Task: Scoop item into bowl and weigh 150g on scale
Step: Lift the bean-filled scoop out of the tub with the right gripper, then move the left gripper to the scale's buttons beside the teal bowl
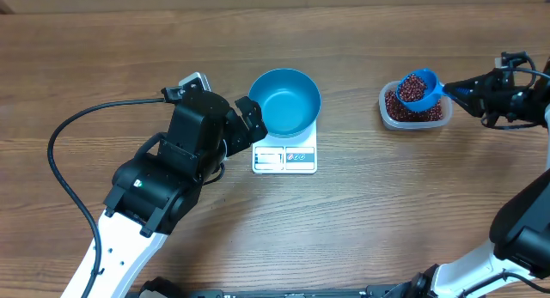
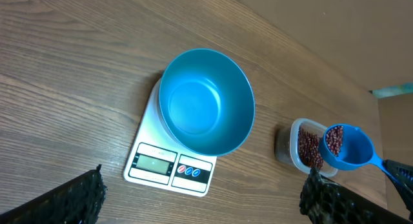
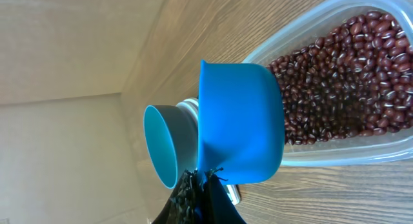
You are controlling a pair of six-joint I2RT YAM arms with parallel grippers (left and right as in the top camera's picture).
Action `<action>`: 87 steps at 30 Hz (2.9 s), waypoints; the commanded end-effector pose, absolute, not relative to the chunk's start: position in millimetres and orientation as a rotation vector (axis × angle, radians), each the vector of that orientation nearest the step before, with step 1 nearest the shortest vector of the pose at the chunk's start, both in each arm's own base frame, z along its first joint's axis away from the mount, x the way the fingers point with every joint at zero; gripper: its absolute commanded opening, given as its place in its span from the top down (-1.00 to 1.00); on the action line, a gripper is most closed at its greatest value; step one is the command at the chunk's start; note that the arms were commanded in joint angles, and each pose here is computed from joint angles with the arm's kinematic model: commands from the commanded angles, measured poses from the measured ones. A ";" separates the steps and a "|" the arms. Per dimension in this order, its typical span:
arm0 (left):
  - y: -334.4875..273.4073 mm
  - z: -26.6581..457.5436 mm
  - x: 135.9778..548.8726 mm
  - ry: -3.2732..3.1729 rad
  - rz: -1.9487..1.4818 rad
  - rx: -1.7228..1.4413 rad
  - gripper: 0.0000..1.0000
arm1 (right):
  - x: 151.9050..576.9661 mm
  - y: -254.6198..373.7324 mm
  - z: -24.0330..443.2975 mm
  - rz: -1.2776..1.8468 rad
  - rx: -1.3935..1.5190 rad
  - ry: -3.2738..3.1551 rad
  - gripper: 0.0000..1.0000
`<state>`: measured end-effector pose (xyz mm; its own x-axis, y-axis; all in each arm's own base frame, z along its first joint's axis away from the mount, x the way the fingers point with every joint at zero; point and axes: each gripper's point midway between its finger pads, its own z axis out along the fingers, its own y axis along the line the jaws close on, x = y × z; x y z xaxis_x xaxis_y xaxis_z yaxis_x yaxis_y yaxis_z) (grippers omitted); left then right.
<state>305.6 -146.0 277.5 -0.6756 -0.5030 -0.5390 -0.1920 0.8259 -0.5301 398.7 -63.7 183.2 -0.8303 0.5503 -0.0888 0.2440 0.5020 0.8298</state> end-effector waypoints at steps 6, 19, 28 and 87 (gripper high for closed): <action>-144.1 288.4 307.0 2.268 -0.566 -0.487 -0.99 | 397.5 -62.9 199.6 1.366 0.600 2.315 0.93; -144.3 288.4 307.1 2.268 -0.567 -0.487 -0.99 | 396.8 -62.5 199.4 1.369 0.604 2.317 0.93; -142.6 279.0 302.2 2.312 -0.540 -0.489 -0.99 | 396.8 -62.5 199.4 1.369 0.604 2.317 0.93; -275.6 133.0 283.2 2.303 -0.344 1.396 0.92 | 394.1 -65.0 191.9 1.313 0.597 2.359 0.93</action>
<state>279.7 -264.5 141.9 -0.4124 0.7752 -0.4786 0.8769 0.4802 0.0220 392.1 -64.5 189.1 -0.8393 0.5341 -0.1011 0.2039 0.4817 0.8523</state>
